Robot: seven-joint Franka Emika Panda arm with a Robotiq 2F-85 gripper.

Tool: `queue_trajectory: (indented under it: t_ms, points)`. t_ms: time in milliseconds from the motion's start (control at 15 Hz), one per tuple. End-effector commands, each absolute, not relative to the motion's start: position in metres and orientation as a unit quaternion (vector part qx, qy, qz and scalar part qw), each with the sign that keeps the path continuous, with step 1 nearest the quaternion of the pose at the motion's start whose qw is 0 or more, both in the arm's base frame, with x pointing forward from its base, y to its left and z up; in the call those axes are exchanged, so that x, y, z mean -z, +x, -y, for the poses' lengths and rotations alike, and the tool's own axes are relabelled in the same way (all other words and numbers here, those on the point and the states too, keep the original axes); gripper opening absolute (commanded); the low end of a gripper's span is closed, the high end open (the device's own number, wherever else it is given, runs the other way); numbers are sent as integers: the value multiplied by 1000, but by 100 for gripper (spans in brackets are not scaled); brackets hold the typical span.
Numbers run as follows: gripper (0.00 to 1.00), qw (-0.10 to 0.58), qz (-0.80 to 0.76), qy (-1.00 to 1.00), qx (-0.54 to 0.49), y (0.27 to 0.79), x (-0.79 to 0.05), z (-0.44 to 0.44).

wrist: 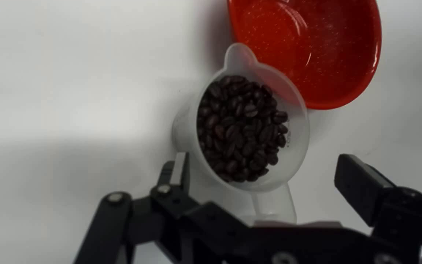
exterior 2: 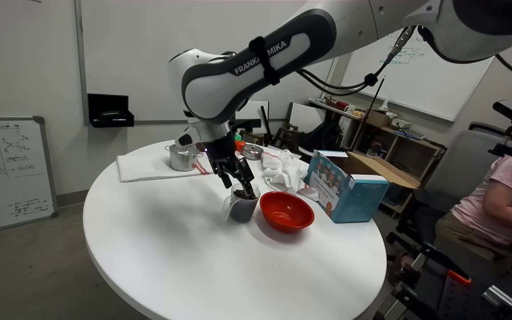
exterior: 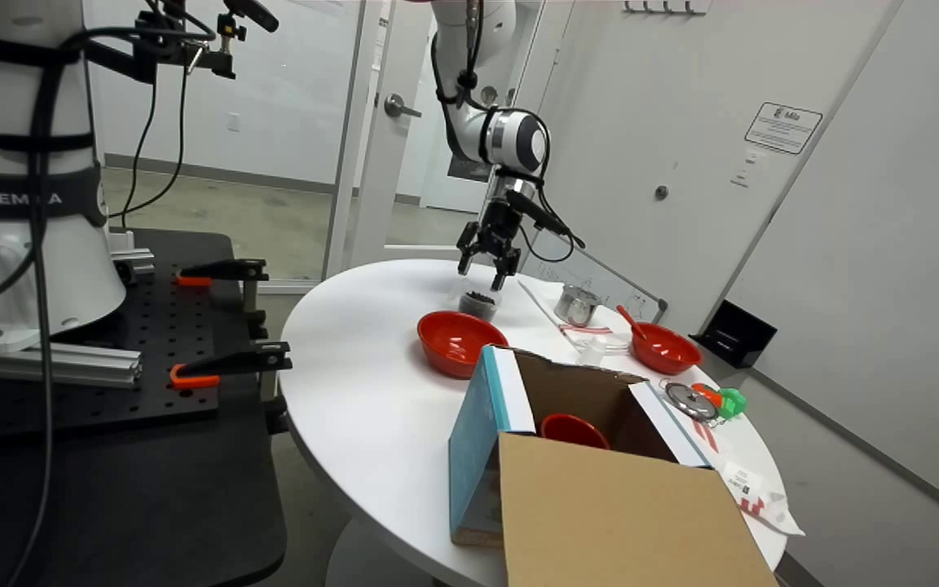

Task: Pour some contents from the jug into the red bowl

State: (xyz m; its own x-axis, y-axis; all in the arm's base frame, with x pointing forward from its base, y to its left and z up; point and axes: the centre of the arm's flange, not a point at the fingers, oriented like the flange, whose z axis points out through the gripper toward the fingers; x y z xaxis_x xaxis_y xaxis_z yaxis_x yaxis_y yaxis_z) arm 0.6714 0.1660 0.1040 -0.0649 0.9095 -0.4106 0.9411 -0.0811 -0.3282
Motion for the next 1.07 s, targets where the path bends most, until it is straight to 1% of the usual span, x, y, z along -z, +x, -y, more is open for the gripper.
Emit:
queue_trajectory:
  t_ms: [0,467,533,600,1000]
  points:
    - [100,24,-717,651,248,656,-103,-172]
    - [100,11,-727,650,220,651,-100,-174]
    - [83,9,-729,649,218,650,-99,-173]
    - [74,8,-729,649,216,650,-97,-173]
    - [29,4,-739,637,218,647,-92,-170]
